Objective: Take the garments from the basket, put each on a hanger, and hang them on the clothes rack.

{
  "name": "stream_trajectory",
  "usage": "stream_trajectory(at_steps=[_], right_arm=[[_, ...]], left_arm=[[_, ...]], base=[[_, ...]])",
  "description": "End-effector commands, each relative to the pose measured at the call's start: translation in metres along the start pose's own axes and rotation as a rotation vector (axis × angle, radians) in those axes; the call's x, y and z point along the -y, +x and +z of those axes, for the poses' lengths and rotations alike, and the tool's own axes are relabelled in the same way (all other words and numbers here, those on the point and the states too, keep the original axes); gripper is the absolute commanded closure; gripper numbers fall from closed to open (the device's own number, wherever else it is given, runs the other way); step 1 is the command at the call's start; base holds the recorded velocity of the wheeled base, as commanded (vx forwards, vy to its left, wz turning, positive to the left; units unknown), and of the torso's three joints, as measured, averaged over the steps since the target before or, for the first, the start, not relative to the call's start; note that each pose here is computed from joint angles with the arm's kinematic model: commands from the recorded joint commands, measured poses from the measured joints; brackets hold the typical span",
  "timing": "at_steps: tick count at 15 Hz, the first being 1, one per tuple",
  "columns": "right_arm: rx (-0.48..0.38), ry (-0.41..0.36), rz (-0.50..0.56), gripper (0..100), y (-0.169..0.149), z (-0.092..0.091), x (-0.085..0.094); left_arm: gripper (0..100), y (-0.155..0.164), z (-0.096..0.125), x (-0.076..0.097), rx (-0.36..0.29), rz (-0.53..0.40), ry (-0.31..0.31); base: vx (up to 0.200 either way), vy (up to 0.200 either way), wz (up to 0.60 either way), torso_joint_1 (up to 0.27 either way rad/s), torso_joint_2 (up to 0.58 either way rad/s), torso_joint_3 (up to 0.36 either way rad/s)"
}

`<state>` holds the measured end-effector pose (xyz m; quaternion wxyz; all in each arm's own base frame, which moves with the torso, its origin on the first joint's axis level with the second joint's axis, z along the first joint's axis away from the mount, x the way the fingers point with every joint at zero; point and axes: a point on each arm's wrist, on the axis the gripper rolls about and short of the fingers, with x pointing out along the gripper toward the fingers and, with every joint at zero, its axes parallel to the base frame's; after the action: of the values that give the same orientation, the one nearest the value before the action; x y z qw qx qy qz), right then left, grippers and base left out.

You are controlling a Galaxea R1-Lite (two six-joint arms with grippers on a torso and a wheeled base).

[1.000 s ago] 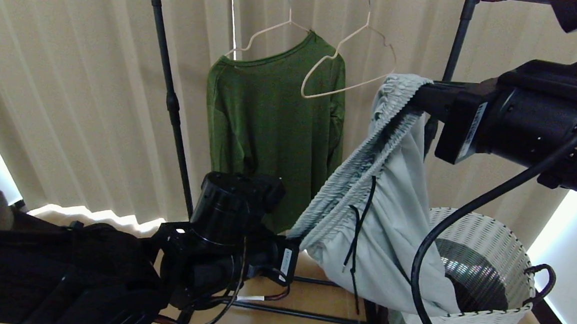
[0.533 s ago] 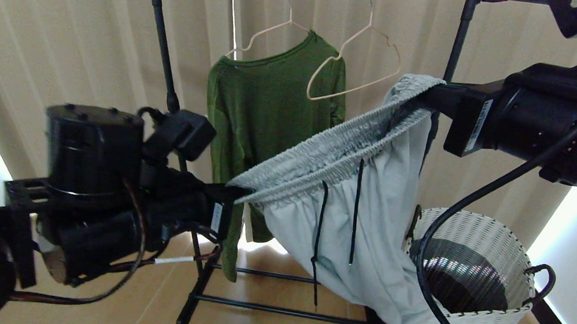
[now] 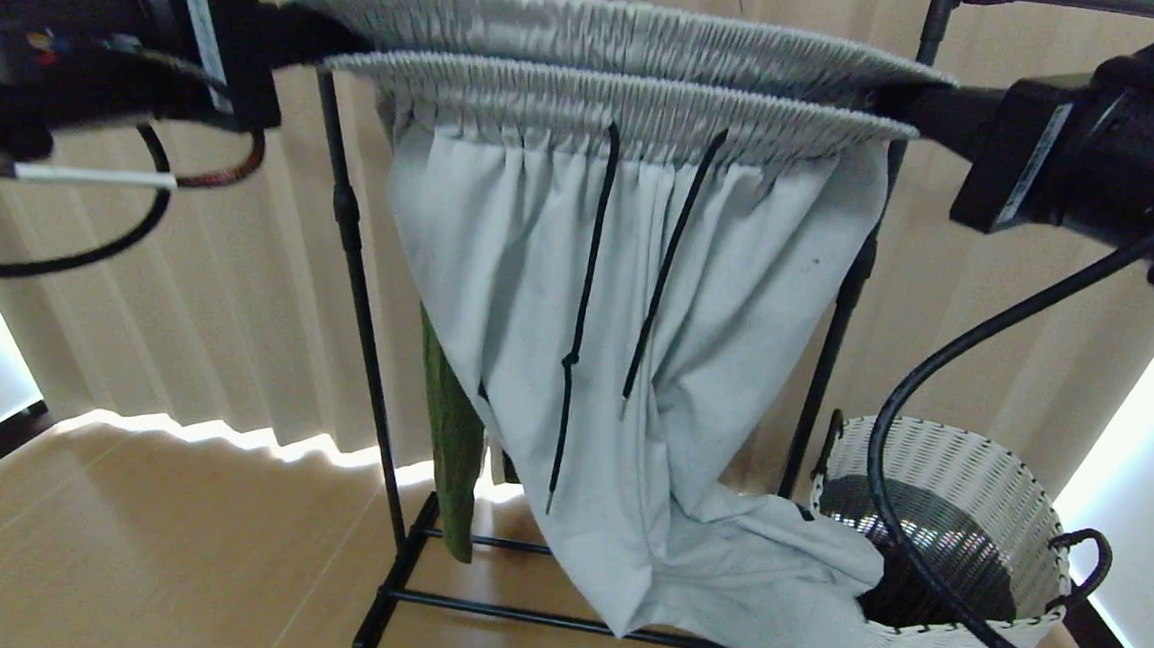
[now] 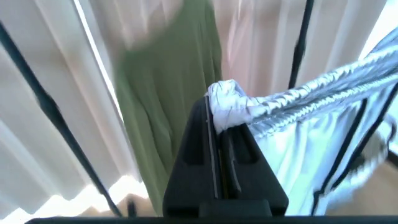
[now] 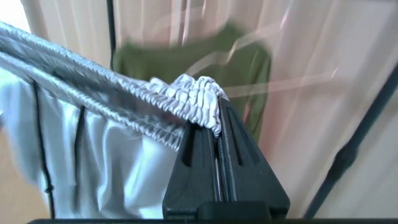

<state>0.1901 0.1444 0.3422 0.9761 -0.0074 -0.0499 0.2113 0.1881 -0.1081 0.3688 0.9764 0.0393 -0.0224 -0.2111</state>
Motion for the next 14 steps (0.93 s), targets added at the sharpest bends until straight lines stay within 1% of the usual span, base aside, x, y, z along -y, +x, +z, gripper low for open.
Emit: stream_trajectory(at_steps=[1, 3, 4, 5, 6, 8, 9, 10, 11, 12, 13, 14], right_arm=[[0.078, 0.012, -0.024, 100, 0.0, 0.024, 0.007], [0.141, 0.001, -0.034, 100, 0.002, 0.044, 0.014], [0.158, -0.005, -0.044, 100, 0.004, 0.049, 0.017], [0.151, -0.016, -0.055, 100, 0.005, 0.051, 0.02], [0.13, -0.021, -0.06, 100, 0.005, 0.048, 0.021], [0.098, -0.025, -0.059, 100, 0.007, 0.037, 0.02], [0.06, -0.034, -0.068, 100, 0.01, 0.025, 0.022], [0.029, -0.042, -0.083, 100, 0.01, 0.016, 0.025], [0.015, -0.045, -0.089, 100, 0.011, 0.012, 0.027], [0.004, -0.048, -0.099, 100, 0.01, 0.008, 0.03], [-0.003, -0.049, -0.1, 100, 0.01, 0.006, 0.03], [-0.024, -0.053, -0.099, 100, 0.005, 0.0, 0.03]], left_arm=[[100, -0.003, 0.042, -0.004, 0.106, 0.012, 0.019], [100, 0.009, 0.06, 0.001, 0.166, -0.002, 0.03], [100, 0.015, 0.066, 0.004, 0.185, -0.008, 0.034], [100, 0.019, 0.067, 0.008, 0.188, -0.021, 0.037], [100, 0.023, 0.063, 0.015, 0.176, -0.047, 0.035], [100, 0.029, 0.051, 0.026, 0.128, -0.086, 0.038], [100, 0.036, 0.035, 0.032, 0.07, -0.101, 0.048], [100, 0.04, 0.024, 0.035, 0.026, -0.092, 0.053], [100, 0.043, 0.017, 0.036, -0.002, -0.077, 0.058], [100, 0.048, 0.006, 0.037, -0.043, -0.032, 0.06], [100, 0.048, 0.004, 0.037, -0.054, -0.015, 0.061], [100, 0.048, -0.006, 0.037, -0.091, 0.01, 0.061]], base=[[0.0, 0.0, 0.0, 0.0, 0.0, 0.0], [0.0, 0.0, 0.0, 0.0, 0.0, 0.0], [0.0, 0.0, 0.0, 0.0, 0.0, 0.0], [0.0, 0.0, 0.0, 0.0, 0.0, 0.0], [0.0, 0.0, 0.0, 0.0, 0.0, 0.0], [0.0, 0.0, 0.0, 0.0, 0.0, 0.0], [0.0, 0.0, 0.0, 0.0, 0.0, 0.0], [0.0, 0.0, 0.0, 0.0, 0.0, 0.0], [0.0, 0.0, 0.0, 0.0, 0.0, 0.0], [0.0, 0.0, 0.0, 0.0, 0.0, 0.0], [0.0, 0.0, 0.0, 0.0, 0.0, 0.0], [0.0, 0.0, 0.0, 0.0, 0.0, 0.0]])
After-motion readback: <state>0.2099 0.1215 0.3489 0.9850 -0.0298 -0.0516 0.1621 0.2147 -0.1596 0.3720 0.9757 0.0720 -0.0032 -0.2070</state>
